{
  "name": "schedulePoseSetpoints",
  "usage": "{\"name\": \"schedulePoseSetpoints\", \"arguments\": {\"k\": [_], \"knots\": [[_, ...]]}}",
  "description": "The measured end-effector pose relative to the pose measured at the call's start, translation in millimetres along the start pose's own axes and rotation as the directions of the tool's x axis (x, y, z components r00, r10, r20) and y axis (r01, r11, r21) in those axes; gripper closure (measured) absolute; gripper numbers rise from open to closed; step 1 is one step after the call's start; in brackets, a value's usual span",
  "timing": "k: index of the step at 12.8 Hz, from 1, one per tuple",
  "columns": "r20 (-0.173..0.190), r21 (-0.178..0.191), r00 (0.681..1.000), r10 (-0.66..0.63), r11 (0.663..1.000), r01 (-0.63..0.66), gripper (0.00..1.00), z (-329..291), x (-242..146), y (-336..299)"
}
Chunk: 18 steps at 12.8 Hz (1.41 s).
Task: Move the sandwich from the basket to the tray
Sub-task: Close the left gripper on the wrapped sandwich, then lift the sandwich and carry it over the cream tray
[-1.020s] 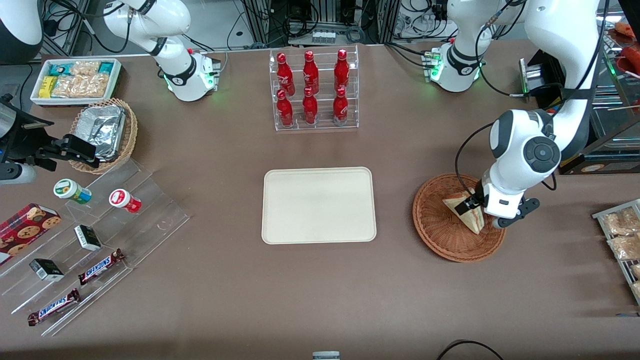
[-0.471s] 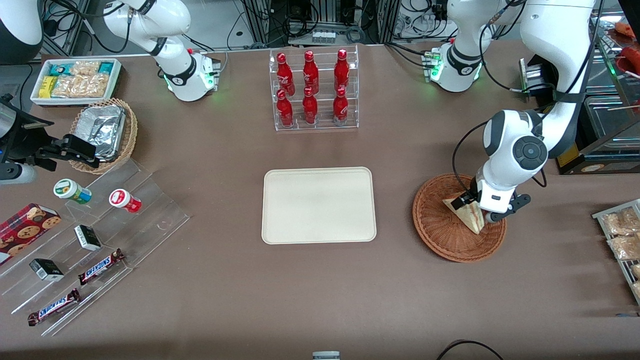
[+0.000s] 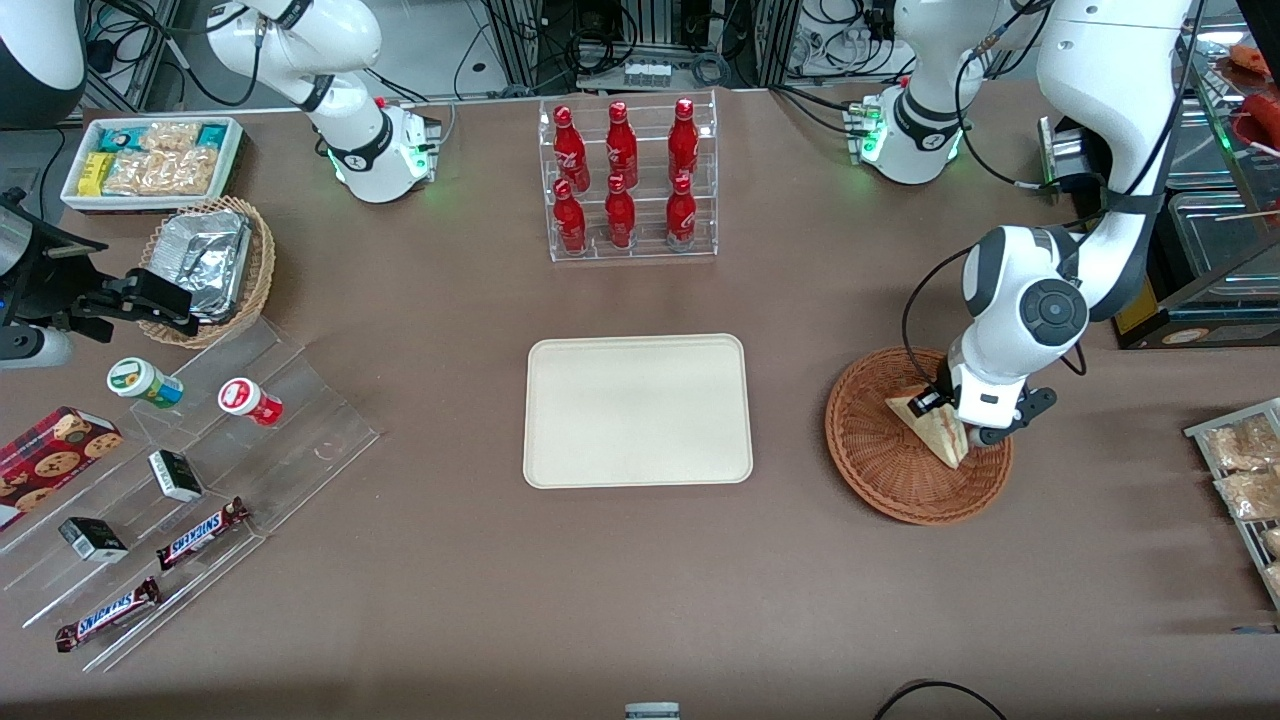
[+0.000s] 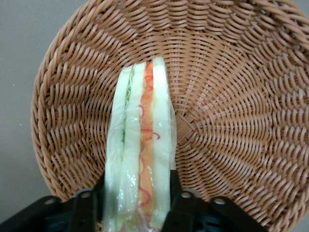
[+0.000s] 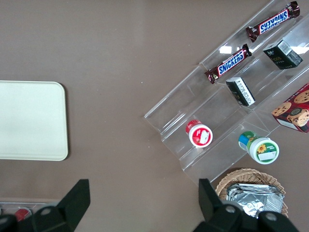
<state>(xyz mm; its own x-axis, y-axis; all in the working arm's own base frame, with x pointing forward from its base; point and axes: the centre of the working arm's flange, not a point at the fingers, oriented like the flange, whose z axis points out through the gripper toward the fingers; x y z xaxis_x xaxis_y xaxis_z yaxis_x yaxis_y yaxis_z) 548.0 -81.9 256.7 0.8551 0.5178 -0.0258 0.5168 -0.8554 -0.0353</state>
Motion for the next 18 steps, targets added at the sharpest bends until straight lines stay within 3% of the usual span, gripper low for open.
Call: {"name": "schedulePoseSetpoints", "arguments": {"k": [1,3,5,7,11,18], "knots": [[-0.006,-0.005,1.0,-0.002,1.0,0.002,0.63,-4.2,2.9,1.8],[0.001,0.007,1.0,-0.002,1.0,0.002,0.72,-19.3,10.1,6.6],[0.031,0.057,0.999,0.013,0.998,-0.015,0.75,-53.6,17.7,15.6],[0.05,0.093,0.997,0.056,0.994,-0.061,0.85,-99.7,9.6,41.5],[0.04,0.1,0.983,0.178,0.978,-0.181,0.85,-155.6,-44.5,111.7],[0.036,0.087,0.918,0.396,0.914,-0.397,0.85,-121.8,-152.2,248.7]]}}
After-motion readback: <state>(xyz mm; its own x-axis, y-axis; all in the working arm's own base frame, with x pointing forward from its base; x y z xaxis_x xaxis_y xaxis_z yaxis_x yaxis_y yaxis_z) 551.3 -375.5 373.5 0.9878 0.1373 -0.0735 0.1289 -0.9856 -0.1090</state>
